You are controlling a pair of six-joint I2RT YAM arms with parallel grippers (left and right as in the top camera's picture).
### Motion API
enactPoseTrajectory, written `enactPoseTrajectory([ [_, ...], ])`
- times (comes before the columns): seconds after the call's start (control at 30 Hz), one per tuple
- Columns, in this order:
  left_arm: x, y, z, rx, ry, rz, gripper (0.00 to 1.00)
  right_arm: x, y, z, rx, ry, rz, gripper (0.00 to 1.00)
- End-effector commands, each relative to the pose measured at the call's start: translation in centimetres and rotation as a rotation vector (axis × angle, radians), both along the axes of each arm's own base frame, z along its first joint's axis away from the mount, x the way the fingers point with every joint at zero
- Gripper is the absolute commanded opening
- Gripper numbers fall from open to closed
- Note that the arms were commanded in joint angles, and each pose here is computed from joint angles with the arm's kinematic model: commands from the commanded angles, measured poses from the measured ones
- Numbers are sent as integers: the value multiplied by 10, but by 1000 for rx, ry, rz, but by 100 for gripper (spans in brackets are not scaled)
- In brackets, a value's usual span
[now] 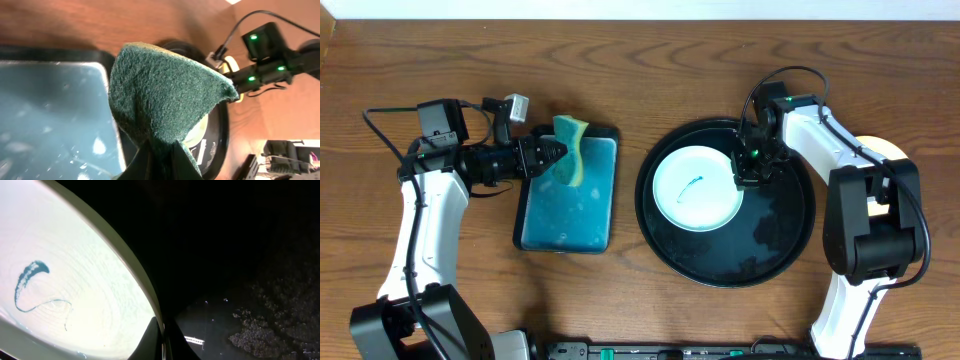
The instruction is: Clean dirty plates on tray and stack at the side
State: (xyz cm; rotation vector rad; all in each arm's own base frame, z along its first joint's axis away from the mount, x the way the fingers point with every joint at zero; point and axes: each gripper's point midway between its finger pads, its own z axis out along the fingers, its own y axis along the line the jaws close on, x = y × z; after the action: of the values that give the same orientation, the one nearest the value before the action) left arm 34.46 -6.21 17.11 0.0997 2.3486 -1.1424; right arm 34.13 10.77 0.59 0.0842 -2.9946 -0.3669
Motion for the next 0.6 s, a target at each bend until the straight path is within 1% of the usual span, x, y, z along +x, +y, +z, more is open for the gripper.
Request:
enactPoseTrajectory([
  [0.0, 1, 11, -8, 75, 23, 38, 7, -2, 2, 6, -15, -16, 12, 1],
  [0.57, -4, 10, -15, 71, 49, 37, 8, -13, 31, 6, -21, -15, 102, 1],
])
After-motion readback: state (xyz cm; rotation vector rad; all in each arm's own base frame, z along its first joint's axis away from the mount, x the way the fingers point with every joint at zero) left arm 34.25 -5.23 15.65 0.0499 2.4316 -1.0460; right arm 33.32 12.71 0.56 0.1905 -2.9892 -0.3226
